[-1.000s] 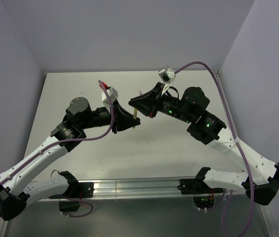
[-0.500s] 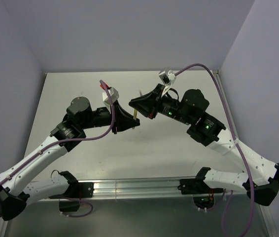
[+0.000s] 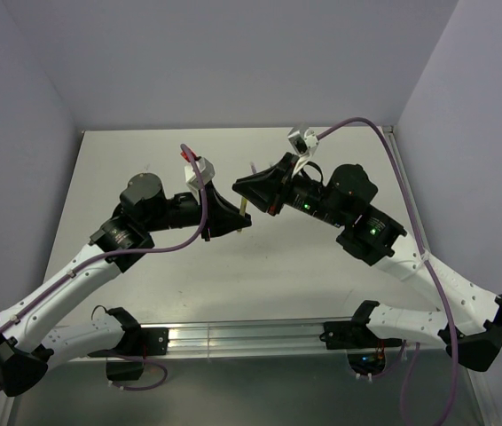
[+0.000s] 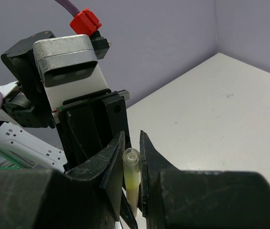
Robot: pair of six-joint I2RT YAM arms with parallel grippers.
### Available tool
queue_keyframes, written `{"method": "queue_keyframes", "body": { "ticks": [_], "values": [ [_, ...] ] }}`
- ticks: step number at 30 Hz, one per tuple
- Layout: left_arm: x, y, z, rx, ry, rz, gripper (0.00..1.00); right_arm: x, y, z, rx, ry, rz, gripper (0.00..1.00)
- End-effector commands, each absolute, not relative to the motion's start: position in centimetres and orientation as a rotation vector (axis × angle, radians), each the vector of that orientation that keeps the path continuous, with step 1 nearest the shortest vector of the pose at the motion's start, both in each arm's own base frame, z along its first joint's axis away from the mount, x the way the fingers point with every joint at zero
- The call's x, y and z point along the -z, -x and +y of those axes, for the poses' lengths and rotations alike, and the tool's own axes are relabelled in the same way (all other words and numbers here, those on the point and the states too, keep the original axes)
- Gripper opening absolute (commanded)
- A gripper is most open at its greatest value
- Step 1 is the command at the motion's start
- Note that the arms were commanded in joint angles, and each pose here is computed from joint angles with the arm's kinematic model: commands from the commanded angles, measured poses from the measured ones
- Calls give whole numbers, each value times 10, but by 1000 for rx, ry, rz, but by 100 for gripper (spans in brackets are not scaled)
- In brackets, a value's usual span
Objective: Insert the pens into the pen caps
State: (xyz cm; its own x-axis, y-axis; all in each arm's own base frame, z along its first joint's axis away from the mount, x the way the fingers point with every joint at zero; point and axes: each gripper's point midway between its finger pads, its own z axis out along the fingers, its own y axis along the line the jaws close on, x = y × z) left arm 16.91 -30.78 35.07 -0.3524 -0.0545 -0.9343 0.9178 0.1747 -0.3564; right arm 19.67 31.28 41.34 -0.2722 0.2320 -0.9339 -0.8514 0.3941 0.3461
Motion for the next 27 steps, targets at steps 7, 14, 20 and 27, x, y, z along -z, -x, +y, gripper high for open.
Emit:
{"method": "queue_keyframes", "body": {
  "ticks": [7,14,20,27],
  "values": [
    [-472,-194,-287,1200,-691,1148,0,-311,-143,326,-1247,828,1823,0],
    [-475,-197,-284,1190,-682,1139,0,-305,-141,326,-1242,836,1833,0],
    [-480,-200,-280,1178,-672,1126,0,-300,-139,326,-1241,843,1849,0],
    [-481,-203,-277,1174,-660,1122,0,-295,-140,326,-1232,843,1862,0]
  ]
}}
